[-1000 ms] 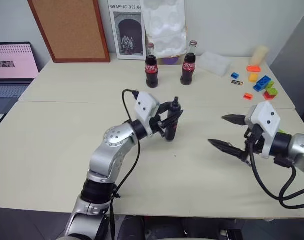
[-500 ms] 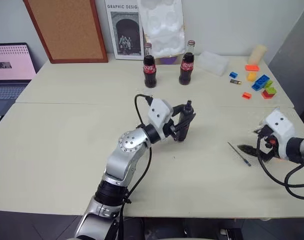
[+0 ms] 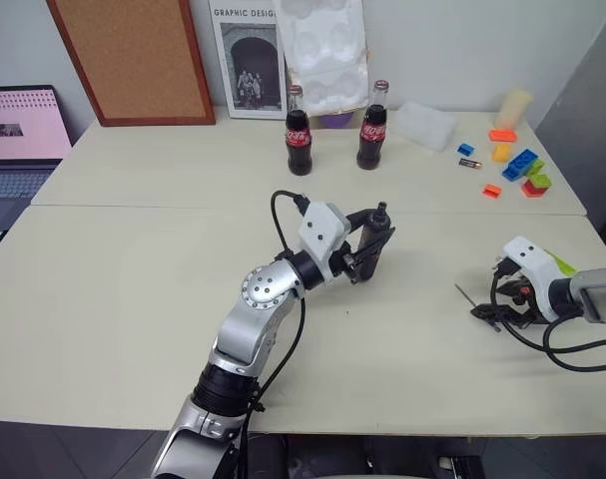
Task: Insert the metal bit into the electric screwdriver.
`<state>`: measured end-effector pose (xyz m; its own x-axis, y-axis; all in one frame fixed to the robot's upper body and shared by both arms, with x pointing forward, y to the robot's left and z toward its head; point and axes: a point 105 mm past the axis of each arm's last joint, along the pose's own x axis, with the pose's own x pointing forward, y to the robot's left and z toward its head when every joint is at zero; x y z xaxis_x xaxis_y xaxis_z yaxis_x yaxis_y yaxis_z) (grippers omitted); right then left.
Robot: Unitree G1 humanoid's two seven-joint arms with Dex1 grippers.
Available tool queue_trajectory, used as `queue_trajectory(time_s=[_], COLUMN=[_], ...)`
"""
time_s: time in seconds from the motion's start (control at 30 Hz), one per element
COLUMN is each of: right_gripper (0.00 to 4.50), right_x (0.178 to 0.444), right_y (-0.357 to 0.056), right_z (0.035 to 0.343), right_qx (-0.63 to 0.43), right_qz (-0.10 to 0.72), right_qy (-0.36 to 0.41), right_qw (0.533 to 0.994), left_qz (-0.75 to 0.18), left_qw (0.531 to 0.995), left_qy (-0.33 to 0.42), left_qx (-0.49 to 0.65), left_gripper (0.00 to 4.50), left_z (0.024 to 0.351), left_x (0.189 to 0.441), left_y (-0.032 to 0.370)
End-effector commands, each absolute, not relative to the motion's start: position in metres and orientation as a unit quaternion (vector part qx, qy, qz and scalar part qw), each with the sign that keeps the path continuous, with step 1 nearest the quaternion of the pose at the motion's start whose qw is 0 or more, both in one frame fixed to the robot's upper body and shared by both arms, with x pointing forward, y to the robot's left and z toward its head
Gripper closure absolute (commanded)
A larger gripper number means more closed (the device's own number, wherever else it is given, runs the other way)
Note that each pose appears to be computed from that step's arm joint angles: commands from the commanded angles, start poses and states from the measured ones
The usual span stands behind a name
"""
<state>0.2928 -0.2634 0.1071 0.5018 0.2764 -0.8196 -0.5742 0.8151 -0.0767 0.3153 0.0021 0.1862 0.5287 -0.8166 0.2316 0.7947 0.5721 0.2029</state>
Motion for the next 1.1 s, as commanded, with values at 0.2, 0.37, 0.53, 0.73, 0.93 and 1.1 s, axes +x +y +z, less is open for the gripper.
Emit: queue_trajectory(time_s=[0.2,0.37,0.53,0.73,0.93,1.1], right_gripper=[2.83,3.94,4.50,4.50,4.50,4.50], right_x=[0.297,0.296,0.294,0.299,0.305,0.287], right_y=[-0.262,-0.258,-0.254,-0.252,-0.237,-0.196], right_z=[0.106,0.107,0.113,0.131,0.171,0.206], right_qx=[-0.175,-0.168,-0.160,-0.151,-0.126,-0.056], right_qz=[0.261,0.269,0.275,0.271,0.283,0.362], right_qy=[0.457,0.459,0.455,0.422,0.325,0.188], right_qw=[0.832,0.830,0.832,0.852,0.893,0.911], left_qz=[-0.461,-0.461,-0.466,-0.471,-0.474,-0.499], left_qw=[0.864,0.863,0.861,0.858,0.860,0.849], left_qy=[-0.198,-0.200,-0.201,-0.201,-0.185,-0.170], left_qx=[0.037,0.039,0.042,0.045,0.030,0.036], left_gripper=[2.86,2.86,2.86,2.86,2.86,2.86], left_z=[0.205,0.205,0.205,0.205,0.207,0.210], left_x=[0.307,0.308,0.308,0.307,0.312,0.312], left_y=[-0.002,-0.002,-0.004,-0.005,-0.001,0.005])
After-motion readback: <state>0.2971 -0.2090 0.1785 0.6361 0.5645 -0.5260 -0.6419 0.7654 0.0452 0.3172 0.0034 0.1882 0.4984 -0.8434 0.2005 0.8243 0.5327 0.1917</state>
